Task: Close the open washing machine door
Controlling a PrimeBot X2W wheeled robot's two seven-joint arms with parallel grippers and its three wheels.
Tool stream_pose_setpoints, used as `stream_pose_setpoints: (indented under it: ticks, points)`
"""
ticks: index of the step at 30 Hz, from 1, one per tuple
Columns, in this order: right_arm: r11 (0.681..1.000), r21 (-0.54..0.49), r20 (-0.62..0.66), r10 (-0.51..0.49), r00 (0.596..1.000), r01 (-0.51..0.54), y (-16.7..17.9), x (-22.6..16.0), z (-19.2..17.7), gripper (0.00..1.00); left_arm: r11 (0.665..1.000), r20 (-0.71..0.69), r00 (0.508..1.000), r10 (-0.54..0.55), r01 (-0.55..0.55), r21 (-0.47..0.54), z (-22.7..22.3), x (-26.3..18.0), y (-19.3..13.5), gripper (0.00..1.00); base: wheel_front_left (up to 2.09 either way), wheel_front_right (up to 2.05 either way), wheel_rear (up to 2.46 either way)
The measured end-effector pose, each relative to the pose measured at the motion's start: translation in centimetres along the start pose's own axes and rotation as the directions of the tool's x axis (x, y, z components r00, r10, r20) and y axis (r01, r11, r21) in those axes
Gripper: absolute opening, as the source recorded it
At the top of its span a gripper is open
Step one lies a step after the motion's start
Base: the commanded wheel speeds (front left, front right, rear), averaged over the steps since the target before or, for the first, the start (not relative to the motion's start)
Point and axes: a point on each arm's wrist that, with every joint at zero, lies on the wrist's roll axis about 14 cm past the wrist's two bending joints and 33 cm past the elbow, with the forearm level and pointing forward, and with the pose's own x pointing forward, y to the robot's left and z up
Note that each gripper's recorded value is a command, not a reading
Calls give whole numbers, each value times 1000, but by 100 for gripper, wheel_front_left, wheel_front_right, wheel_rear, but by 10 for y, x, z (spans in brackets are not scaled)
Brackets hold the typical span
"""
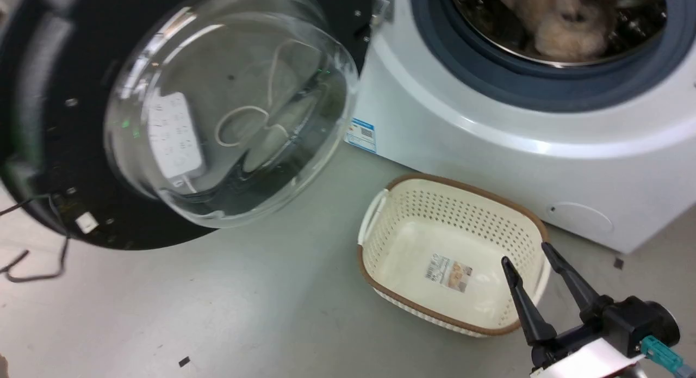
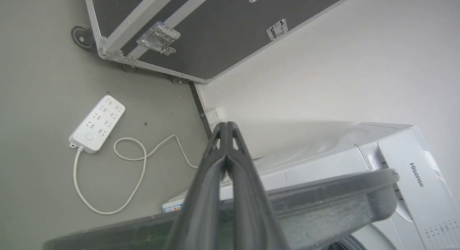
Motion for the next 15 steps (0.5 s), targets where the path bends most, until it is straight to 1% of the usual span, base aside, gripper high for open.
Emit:
stream_pose_setpoints:
  ticks: [2,5,9,11,15]
  points:
    - [1000,0,-2,-13,1000,13,-6,-1,-1,100,998,-91,996,2,-8,-66,-19,7,0,0,0,0,0]
    - [999,-2,-1,-34,999,34,-13,-4,-1,100,994,-205,978,-31,9,-111,-41,11,-5,0,0,0,0]
    - [998,-3,4,-57,998,58,-19,-8,2,100,993,-295,952,-80,50,-107,-50,5,-8,0,0,0,0]
    - [998,-4,9,-64,998,64,-19,-10,4,100,994,-347,934,-88,61,-89,-56,-2,-6,0,0,0,0]
    - [997,-10,29,-79,996,80,-19,-13,13,100,990,-464,876,-131,91,-109,-74,-25,-6,0,0,0,0]
